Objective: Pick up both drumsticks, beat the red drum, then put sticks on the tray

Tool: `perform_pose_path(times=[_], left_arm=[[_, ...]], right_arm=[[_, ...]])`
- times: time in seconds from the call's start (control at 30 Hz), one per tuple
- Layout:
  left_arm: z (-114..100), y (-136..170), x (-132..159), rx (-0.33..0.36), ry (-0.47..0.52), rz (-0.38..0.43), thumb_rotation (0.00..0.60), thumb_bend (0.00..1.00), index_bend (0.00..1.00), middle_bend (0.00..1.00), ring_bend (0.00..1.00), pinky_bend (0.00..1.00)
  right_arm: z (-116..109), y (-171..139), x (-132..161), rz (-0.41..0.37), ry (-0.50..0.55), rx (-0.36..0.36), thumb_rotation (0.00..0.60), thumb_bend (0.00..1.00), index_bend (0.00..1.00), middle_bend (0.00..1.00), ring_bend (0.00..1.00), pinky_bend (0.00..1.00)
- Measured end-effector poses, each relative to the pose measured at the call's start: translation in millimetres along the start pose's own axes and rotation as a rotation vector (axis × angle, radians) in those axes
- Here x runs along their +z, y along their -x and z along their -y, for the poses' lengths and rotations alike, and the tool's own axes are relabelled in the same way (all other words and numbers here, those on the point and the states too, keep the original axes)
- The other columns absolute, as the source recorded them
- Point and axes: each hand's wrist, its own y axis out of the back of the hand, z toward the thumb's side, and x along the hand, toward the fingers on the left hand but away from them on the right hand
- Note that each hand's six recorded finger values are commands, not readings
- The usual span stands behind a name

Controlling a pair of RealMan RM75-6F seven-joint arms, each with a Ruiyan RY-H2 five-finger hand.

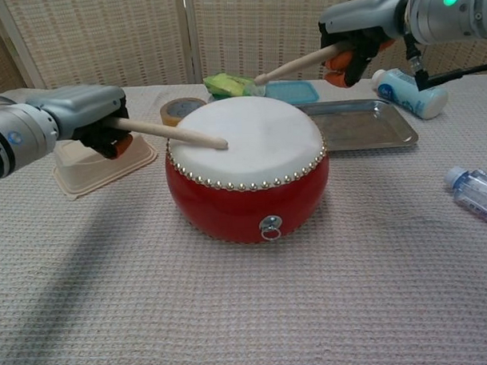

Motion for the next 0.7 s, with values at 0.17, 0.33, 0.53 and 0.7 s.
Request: perform_pose_path(times=[0.17, 0.33, 0.53, 0.7], left_arm=[[-23, 7, -2, 0.055, 0.065, 0.005, 0.6, 0.72, 1.0, 1.0, 1.0, 1.0], [-32, 13, -4, 0.064, 0.081, 0.016, 0.6, 0.72, 1.0, 1.0, 1.0, 1.0], [-7, 7, 4, 0.002, 0.037, 0.02, 0.6, 0.72, 1.0, 1.0, 1.0, 1.0], [-5, 4, 5, 0.006, 0.004, 0.01, 0.6, 0.72, 1.0, 1.0, 1.0, 1.0]], right_arm=[[31, 12, -10, 0.045, -0.088, 0.071, 0.6, 0.49, 1.0, 1.0, 1.0, 1.0], [49, 20, -6, 0.062, -0.131, 0.1, 0.6, 0.49, 1.0, 1.0, 1.0, 1.0], [18, 10, 0, 0.019, -0.032, 0.006, 0.6, 0.49, 1.0, 1.0, 1.0, 1.0], [9, 3, -4, 0.009, -0.004, -0.019, 0.6, 0.49, 1.0, 1.0, 1.0, 1.0]])
